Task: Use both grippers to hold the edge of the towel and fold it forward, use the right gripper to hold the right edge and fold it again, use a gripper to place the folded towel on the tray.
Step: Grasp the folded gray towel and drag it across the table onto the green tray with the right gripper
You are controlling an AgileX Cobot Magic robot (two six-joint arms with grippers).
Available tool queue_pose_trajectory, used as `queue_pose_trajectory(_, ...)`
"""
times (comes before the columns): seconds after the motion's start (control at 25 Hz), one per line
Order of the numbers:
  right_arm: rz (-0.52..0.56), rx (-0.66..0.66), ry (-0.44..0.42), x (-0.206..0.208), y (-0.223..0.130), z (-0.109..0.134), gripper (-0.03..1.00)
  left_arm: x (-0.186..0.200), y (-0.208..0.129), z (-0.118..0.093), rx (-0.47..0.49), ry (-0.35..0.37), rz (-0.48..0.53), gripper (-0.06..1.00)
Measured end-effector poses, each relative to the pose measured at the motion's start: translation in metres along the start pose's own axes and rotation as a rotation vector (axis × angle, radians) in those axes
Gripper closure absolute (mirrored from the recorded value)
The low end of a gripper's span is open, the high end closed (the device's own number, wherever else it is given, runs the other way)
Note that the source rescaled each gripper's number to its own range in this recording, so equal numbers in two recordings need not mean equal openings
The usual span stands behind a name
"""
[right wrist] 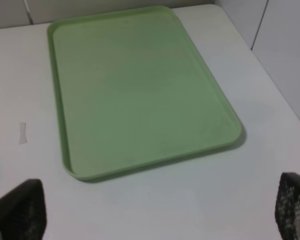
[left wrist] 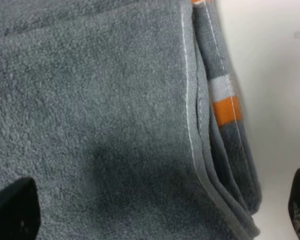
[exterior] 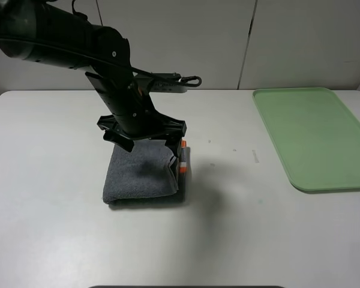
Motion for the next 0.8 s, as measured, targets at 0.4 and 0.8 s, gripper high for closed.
queue_pose_trajectory(0.4,0.0,0.0,0.0,0.0,0.0,0.0,-0.03,0.045,-0.014,0.0,-0.018,0.008,0.037,-0.05)
queue_pose_trajectory(0.8,0.001,-0.002,0.003,0.0,0.0,0.0,-0.03,0.117,-0.042,0.008,-0.112,0.044,0.067,-0.05)
Point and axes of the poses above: a point on each arm's last joint axis where the gripper is mounted, x pointing back along that axis away from the gripper, z along the wrist's bending axis when the last joint is at zero, y = z × x, the point moved 9 cm from there along -x, pointing out along that axis toward the gripper, and after that the axes turned 11 degrees about -x, right-handed, at the moved point
